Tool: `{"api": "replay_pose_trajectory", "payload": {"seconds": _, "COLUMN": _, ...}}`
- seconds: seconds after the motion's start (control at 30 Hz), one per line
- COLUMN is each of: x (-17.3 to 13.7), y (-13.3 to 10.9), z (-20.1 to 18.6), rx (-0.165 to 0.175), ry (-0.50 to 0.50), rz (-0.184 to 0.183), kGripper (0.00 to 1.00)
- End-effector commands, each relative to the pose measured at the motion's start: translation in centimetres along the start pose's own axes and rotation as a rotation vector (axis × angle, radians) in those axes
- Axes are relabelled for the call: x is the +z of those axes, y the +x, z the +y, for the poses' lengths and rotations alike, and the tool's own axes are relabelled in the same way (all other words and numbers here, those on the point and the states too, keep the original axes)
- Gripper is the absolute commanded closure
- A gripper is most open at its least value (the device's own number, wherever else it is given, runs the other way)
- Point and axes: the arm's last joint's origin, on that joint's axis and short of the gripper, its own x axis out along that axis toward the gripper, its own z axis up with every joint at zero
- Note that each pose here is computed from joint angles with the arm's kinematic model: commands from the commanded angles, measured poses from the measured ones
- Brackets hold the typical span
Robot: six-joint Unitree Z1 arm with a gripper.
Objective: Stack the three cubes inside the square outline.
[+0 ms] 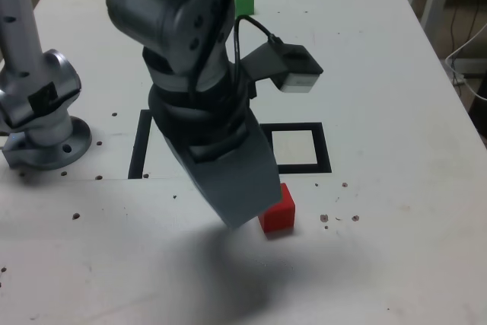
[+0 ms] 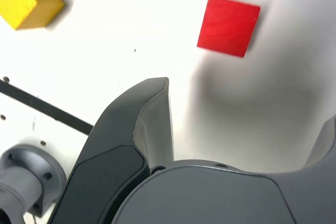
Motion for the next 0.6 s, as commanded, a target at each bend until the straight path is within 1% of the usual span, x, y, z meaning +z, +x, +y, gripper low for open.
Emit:
{"api": "replay_pose_trajectory", "payload": {"seconds": 0.0, "x": 0.1, "y": 0.2, "z": 0.5, "rx": 0.007, "ry": 0.002, "rz": 0.002, "kGripper": 0.02}}
{"api": "replay_pose_trajectory", "payload": {"seconds": 0.23, "x": 0.0, "y": 1.3, "z": 2.6, "rx": 0.015, "ry": 0.001, "rz": 0.011, "kGripper": 0.02}}
{"api": "replay_pose_trajectory", "payload": {"seconds": 0.57, "x": 0.5, "y": 3.5, "z": 5.1, "rx": 0.009, "ry": -0.014, "rz": 0.014, "kGripper": 0.02}}
